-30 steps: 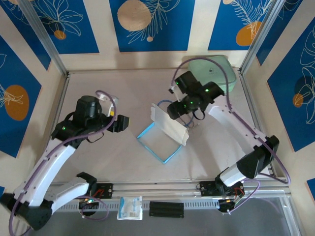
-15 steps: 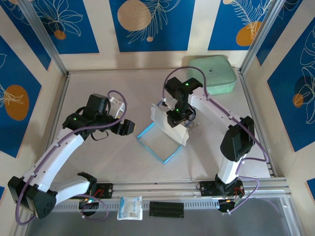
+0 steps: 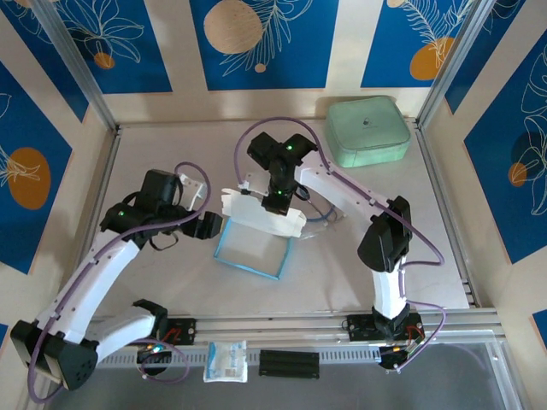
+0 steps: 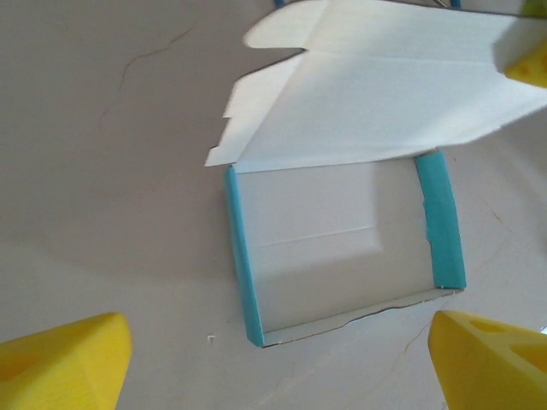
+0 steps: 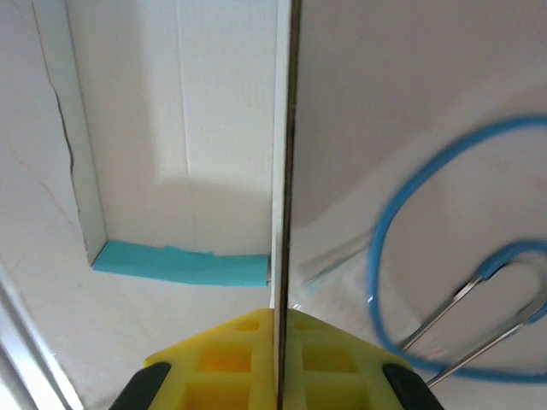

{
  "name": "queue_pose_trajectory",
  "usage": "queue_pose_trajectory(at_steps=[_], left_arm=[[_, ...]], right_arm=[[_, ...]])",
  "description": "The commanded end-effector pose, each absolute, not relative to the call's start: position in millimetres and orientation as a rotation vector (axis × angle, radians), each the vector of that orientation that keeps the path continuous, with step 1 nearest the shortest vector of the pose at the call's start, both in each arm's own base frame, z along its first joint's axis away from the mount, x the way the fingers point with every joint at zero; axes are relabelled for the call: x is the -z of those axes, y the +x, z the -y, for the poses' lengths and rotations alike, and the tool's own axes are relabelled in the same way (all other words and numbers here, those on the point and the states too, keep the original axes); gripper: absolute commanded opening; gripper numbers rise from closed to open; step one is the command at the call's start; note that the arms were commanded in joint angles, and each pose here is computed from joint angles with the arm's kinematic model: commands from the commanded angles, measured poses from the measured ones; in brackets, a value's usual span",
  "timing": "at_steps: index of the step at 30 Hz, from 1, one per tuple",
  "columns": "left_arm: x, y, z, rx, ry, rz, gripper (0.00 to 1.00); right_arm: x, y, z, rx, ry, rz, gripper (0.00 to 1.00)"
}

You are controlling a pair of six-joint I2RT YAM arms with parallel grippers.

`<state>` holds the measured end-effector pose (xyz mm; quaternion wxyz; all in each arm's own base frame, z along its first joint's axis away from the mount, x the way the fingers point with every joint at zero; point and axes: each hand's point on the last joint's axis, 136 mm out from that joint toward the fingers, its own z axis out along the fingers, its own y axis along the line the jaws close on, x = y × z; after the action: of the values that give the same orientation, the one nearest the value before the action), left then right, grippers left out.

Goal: Fold the paper box

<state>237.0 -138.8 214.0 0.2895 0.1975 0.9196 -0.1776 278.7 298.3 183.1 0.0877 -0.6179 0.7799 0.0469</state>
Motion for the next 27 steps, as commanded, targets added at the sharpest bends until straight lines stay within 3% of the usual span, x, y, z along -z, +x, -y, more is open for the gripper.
queue_pose_trajectory(at_steps=[1,7,15,22,27], left_arm=[[-212,223,132,0.437,0.664,-2.458,0.9],[-219,240,119,0.222,0.846,-2.308,0.88],[-227,238,156,0.473,1.087,-2.223,0.88],[-199,259,145,0.359,1.066,-2.35,0.72],[-195,263,149,0.398,1.023,-2.387,0.54]], right_arm=[[-185,275,-322,-0.139,-2.126,-1.995,0.02],[-181,285,-331,-0.216,-2.319,-1.685,0.0],[-164,303,-334,-0.195,-2.392,-1.675,0.0],[-158,316,-331,-0.115,-2.369,-1.691,0.0],[-161,316,-334,-0.074,-2.358,-1.684,0.0]])
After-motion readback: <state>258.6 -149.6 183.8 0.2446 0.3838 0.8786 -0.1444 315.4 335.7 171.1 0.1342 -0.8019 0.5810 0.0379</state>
